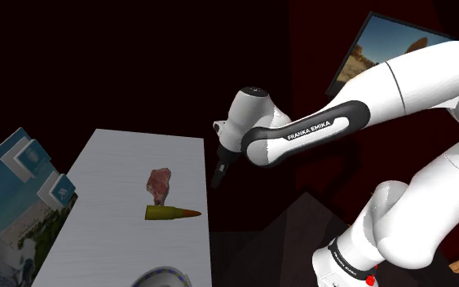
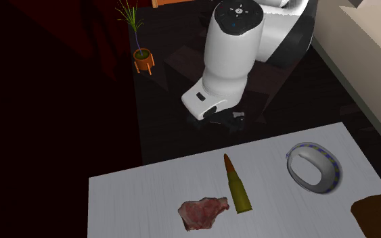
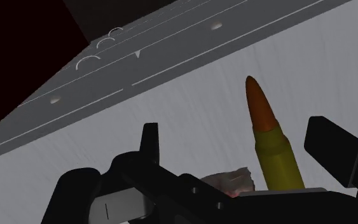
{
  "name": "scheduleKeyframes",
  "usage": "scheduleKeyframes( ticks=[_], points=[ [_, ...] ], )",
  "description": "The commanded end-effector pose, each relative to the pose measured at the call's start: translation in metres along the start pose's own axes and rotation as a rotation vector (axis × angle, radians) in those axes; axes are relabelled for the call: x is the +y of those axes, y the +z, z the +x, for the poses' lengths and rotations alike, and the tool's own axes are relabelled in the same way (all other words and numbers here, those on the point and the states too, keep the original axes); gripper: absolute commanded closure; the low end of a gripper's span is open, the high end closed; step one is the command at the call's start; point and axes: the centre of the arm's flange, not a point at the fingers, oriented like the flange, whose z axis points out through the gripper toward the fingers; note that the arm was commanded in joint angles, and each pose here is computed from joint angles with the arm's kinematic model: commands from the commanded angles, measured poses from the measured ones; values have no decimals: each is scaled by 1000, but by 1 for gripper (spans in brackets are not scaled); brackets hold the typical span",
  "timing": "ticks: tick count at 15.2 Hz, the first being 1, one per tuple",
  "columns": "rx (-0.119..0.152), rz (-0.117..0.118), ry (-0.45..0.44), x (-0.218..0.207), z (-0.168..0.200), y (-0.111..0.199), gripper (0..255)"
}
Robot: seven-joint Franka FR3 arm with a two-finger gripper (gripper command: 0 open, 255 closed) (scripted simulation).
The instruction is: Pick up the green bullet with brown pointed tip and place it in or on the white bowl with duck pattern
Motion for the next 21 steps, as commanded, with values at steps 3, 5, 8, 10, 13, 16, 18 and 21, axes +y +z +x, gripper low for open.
scheduleKeyframes(
  ticks=[3,5,8,10,13,16,18,21],
  points=[
    [22,14,-91,-22,26,36,0],
    [33,20,-135,-36,38,54,0],
    [48,30,-203,-57,56,79,0],
    [58,37,-247,-72,67,96,0],
    [68,43,-288,-86,77,116,0],
    [68,43,-288,-87,78,132,0],
    [68,43,-288,-88,78,142,0],
    [68,43,-288,-88,79,150,0]
  ],
)
